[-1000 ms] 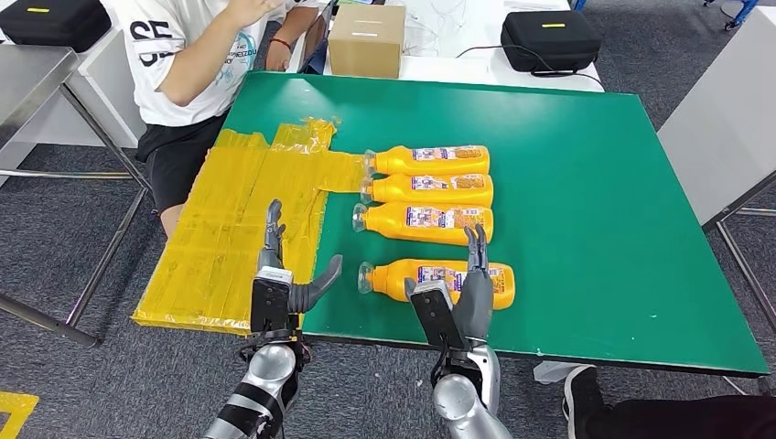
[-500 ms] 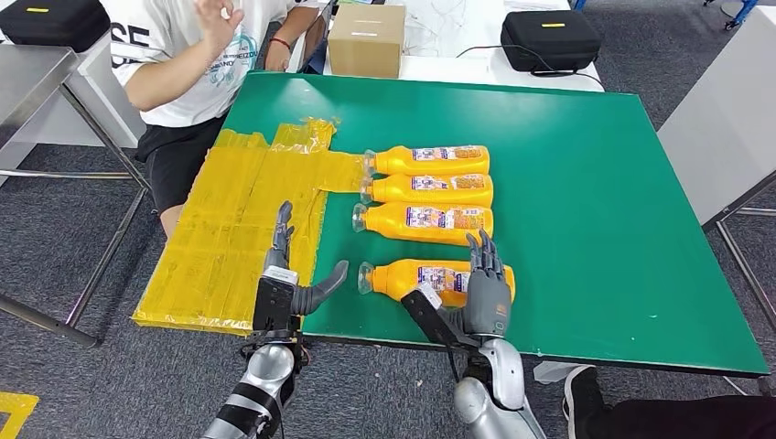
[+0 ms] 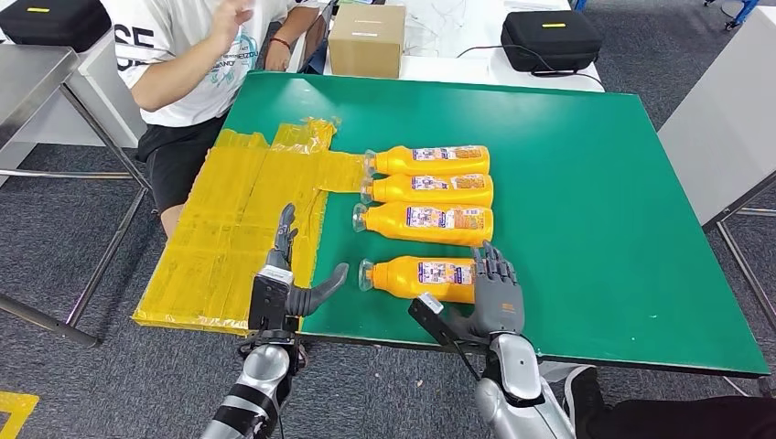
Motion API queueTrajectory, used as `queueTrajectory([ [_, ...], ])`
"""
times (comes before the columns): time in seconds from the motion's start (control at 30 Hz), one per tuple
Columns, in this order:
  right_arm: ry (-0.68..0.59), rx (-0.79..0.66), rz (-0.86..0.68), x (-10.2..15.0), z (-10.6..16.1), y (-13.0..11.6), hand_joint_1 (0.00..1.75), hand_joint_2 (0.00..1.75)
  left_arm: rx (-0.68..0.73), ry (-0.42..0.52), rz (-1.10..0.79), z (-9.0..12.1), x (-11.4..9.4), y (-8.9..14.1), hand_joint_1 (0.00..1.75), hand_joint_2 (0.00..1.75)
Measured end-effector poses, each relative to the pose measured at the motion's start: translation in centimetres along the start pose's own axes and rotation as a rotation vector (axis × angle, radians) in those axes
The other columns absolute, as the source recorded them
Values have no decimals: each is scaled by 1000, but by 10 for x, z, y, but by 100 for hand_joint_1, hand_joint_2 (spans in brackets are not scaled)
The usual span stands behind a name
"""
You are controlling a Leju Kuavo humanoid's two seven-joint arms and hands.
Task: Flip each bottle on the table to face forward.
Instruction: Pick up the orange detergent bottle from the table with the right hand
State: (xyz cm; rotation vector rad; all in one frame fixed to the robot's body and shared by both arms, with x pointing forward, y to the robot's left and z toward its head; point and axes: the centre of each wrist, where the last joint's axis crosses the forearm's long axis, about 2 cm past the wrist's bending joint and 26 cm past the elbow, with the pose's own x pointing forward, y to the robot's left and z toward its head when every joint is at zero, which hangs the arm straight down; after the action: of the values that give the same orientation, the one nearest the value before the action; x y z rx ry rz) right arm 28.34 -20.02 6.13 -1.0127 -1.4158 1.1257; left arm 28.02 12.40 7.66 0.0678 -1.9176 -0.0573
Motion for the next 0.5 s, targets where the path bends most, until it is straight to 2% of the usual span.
queueTrajectory([
  [0.03,2,26,19,-3,0,1,37,175,-1,3,5,0,0,1,0,175],
  [0.13,0,114,67,-11,-4,2,165,175,-5,8,16,0,-1,3,0,175],
  [0.17,-5,144,81,-14,-6,2,173,175,-6,9,19,0,-1,3,0,175],
  [0.3,-40,239,95,-23,-22,-6,174,175,-6,13,27,-1,-2,6,0,175],
  [0.5,-84,319,28,-35,-40,-16,175,175,-9,0,41,-5,-3,8,0,175],
])
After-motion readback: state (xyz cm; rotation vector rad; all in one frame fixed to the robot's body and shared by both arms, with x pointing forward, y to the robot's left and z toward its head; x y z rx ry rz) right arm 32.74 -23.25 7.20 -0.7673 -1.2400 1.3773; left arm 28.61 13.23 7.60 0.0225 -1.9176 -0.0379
